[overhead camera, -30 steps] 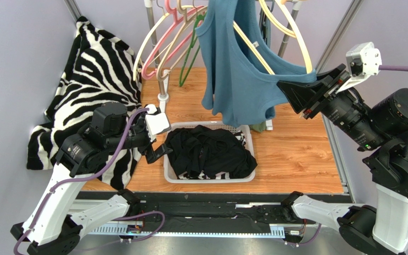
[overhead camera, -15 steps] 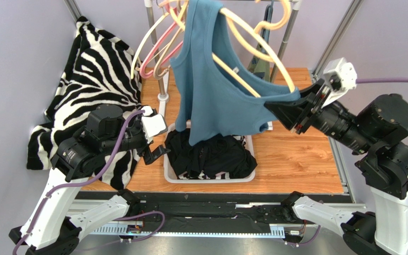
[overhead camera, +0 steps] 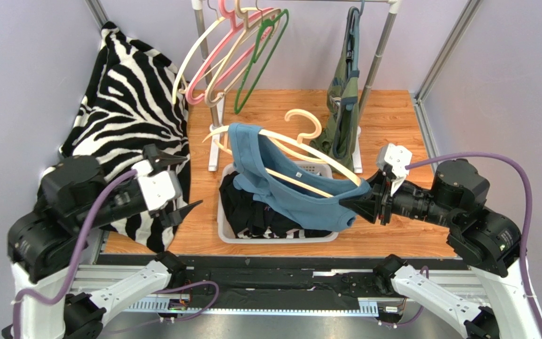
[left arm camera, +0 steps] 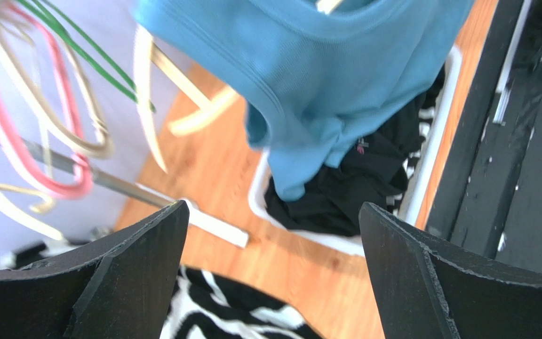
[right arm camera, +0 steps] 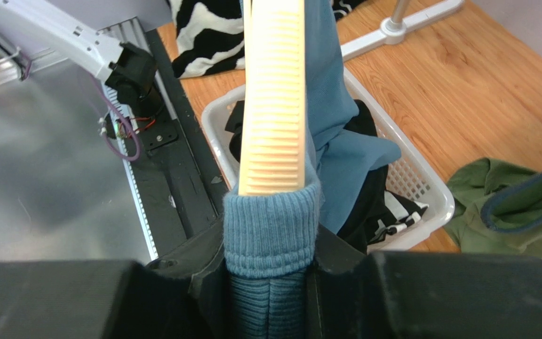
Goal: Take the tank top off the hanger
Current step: Pick up the hanger from the clothesline.
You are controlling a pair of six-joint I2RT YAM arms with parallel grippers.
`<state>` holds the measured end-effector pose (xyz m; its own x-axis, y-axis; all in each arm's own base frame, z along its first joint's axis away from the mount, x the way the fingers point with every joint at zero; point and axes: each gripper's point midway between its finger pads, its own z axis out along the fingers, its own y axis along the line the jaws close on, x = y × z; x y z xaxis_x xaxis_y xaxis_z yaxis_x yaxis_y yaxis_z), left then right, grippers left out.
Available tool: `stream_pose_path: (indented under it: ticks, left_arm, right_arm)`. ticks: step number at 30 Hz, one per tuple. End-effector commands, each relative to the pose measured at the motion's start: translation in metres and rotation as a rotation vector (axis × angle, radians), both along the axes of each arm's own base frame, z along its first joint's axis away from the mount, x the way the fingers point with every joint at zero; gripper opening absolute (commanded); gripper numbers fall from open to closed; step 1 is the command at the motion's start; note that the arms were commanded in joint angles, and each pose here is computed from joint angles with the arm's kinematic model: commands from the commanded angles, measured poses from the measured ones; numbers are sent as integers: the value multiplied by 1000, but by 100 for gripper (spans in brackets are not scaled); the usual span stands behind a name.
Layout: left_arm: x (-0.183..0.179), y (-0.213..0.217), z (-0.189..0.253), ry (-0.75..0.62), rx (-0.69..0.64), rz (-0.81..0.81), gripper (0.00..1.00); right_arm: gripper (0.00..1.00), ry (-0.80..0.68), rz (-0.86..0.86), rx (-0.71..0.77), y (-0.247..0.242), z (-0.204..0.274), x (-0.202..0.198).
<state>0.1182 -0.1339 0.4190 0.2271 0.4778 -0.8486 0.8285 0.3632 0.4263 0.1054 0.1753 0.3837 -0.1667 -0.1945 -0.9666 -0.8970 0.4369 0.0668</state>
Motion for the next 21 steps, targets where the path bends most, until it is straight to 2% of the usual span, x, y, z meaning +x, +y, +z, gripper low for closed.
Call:
stream_pose_path:
  ticks: [1,7,11,14,21]
  left_arm:
    - [-27,-8,15,-62,-20,-161,99]
    - [-10,-25,17,-58,1,-202,99]
    - [-6,-32,50,-110,-53,-210,99]
    - [0,-39,55,-105,-56,-224,99]
    - [5,-58,20,49,-4,-295,97]
  right_arm:
    - [0,-156,134,24,5,20,-15]
    - [0,-243,213,-13,7,12,-20]
    - [0,-261,232,-44,7,7,-19]
    - [0,-265,246,-61,8,3,-18]
    - [0,-285,252,-52,12,9,-15]
